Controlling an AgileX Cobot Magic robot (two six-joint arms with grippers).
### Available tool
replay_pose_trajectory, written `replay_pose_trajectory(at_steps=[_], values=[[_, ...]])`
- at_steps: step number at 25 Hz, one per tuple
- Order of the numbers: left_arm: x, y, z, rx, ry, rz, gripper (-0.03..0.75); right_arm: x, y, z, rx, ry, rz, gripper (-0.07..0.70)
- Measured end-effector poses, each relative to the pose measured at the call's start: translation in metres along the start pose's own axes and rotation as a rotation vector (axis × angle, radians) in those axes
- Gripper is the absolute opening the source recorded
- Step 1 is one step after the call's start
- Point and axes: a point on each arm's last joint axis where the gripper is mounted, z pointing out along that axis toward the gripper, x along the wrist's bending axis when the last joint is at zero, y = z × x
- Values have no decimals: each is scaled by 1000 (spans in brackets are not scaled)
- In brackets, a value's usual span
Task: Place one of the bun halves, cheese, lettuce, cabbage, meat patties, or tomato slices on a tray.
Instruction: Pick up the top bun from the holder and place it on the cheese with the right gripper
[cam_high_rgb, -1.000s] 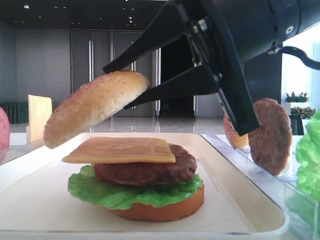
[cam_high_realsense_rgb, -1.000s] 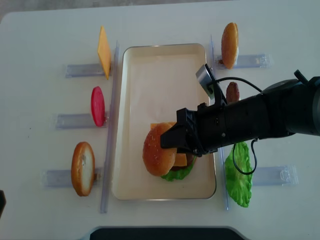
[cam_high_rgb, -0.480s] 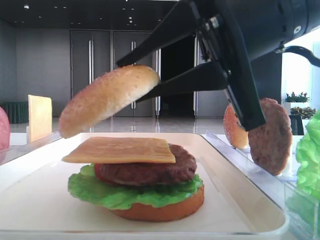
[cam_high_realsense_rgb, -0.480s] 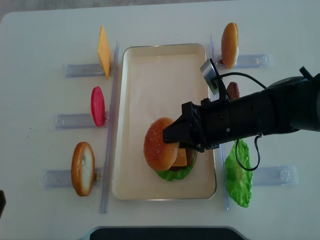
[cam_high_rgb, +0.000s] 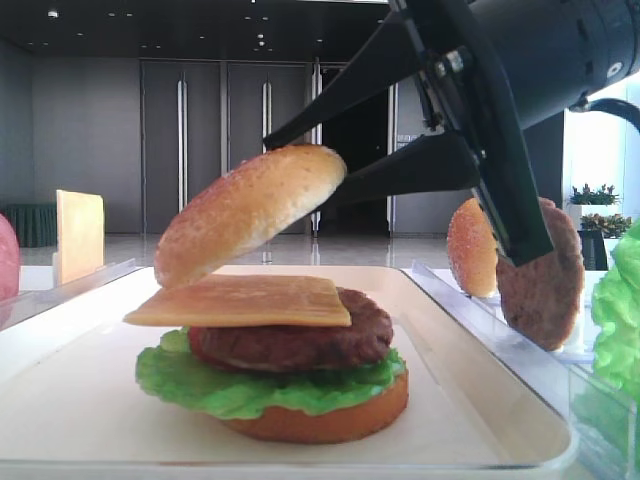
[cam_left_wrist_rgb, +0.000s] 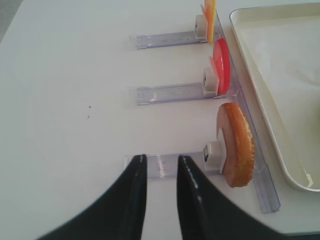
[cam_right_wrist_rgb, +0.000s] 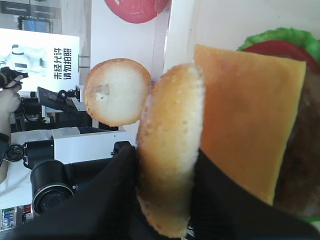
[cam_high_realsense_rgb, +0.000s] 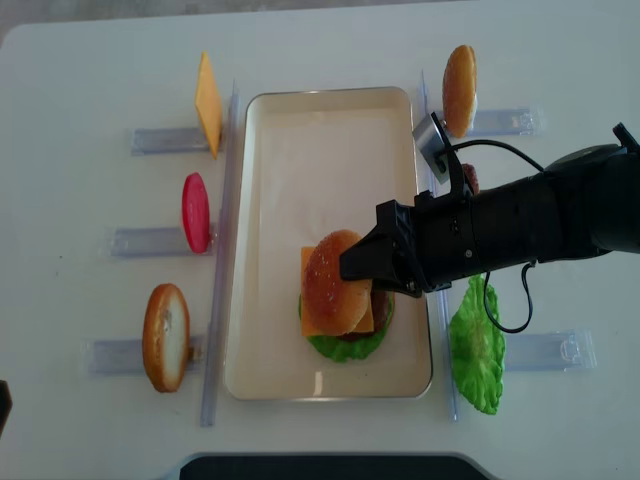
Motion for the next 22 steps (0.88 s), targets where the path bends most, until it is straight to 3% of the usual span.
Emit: replay_pose_trajectory(at_steps=[22], values=[[0, 0, 0, 0, 0, 0, 158, -7, 1, 1, -12, -53, -2, 224]])
